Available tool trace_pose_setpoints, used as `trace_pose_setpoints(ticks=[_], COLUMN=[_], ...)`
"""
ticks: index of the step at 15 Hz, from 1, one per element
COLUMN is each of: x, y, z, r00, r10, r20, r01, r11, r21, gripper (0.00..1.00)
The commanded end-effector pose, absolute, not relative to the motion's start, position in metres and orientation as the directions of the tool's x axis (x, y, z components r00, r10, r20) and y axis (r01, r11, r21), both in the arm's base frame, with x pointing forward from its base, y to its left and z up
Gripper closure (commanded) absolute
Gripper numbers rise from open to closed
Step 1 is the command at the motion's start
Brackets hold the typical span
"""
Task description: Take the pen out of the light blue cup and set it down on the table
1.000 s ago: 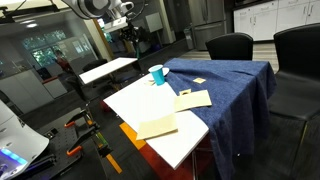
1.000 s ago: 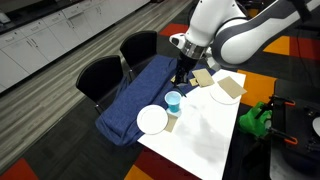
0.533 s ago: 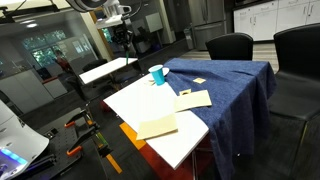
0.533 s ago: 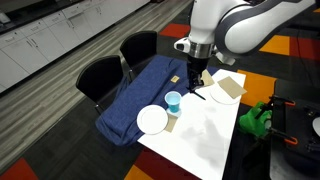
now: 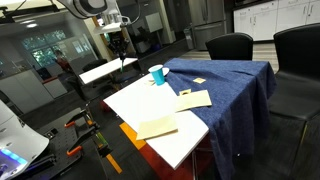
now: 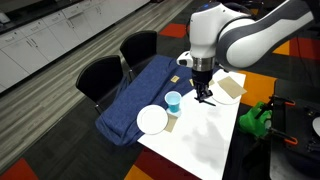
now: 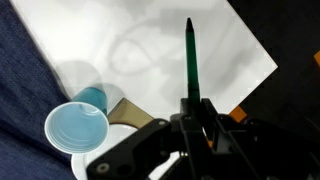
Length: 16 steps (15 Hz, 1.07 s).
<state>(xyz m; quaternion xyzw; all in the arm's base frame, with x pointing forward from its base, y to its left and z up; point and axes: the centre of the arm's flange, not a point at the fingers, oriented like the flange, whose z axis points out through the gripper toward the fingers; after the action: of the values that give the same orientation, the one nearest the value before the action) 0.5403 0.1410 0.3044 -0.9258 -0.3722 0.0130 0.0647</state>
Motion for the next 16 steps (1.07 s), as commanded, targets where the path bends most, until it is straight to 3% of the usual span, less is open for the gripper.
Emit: trace_pose_setpoints(ticks=[1, 16], x=[0.536, 0.542], y=[0.149, 0.171], z=[0.288, 0.191], r00=[0.686, 0.641], r10=[0.728, 0.766], r20=[-0.008, -0.057], r01=[0.723, 0.757], r11=[-0.683, -0.642], r21=[-0.109, -0.122], gripper=[0.96, 0.96])
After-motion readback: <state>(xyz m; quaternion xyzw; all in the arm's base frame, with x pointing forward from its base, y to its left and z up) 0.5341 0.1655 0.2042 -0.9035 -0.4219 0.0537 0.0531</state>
